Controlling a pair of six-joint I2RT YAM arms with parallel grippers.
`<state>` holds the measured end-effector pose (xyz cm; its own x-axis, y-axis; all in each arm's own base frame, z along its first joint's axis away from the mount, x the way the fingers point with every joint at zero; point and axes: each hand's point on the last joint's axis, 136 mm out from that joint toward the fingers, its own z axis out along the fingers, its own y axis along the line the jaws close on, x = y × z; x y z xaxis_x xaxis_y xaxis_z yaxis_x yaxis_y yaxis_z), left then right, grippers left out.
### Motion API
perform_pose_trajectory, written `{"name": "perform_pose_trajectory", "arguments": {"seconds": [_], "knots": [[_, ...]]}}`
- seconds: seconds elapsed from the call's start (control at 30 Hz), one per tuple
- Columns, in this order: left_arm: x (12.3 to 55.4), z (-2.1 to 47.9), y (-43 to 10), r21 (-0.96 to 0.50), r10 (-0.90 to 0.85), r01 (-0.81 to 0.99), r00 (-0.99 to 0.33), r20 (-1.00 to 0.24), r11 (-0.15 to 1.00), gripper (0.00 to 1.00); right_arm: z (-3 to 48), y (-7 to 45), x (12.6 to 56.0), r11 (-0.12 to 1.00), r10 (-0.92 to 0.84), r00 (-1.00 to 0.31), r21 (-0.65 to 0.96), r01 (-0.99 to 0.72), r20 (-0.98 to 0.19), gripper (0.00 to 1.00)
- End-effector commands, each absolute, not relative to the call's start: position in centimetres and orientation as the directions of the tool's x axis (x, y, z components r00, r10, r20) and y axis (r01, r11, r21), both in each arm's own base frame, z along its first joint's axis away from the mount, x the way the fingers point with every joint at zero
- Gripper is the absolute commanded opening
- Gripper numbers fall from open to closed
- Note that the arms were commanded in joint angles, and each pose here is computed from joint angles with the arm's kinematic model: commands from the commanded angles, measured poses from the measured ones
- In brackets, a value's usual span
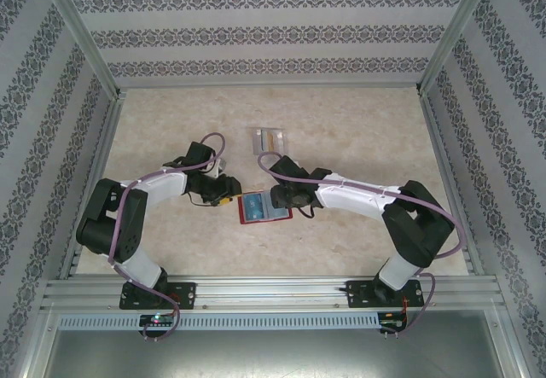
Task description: Put the credit cards into the card holder
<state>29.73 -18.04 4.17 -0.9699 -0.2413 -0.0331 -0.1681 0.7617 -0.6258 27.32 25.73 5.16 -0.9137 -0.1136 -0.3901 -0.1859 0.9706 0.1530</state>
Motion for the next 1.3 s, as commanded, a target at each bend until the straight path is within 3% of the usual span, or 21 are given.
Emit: {"name": "perform_pose_trajectory", "arguments": {"seconds": [0.0, 0.23, 0.4, 0.7, 1.0, 1.27], "knots": [[27.9, 3.0, -17.0, -0.581, -0.228, -0.177, -0.974, -0.014, 0.795, 0.46, 4.0, 25.0, 27.0, 0.983, -0.090, -0.927, 0.114, -0.141, -0.365, 0.52], [28.2, 3.7, -16.7, -0.580, -0.239, -0.163, -0.969, -0.056, 0.798, 0.47, 6.6, 24.8, 28.0, 0.977, -0.099, -0.899, 0.128, -0.169, -0.427, 0.54], [28.6, 4.5, -17.0, -0.589, -0.242, -0.146, -0.966, -0.086, 0.795, 0.45, 6.4, 24.7, 27.6, 0.961, -0.039, -0.928, 0.239, -0.136, -0.369, 0.53], [28.1, 4.0, -17.0, -0.585, -0.229, -0.137, -0.970, -0.087, 0.800, 0.44, 6.5, 25.9, 27.0, 0.961, -0.065, -0.918, 0.223, -0.162, -0.390, 0.52], [28.7, 4.3, -16.7, -0.571, -0.244, -0.144, -0.964, -0.103, 0.808, 0.45, 5.9, 28.2, 23.5, 0.935, -0.014, -0.937, 0.329, -0.136, -0.348, 0.52], [28.7, 4.2, -16.8, -0.572, -0.239, -0.142, -0.966, -0.099, 0.808, 0.45, 4.3, 29.1, 23.9, 0.941, -0.047, -0.942, 0.302, -0.154, -0.333, 0.55]]}}
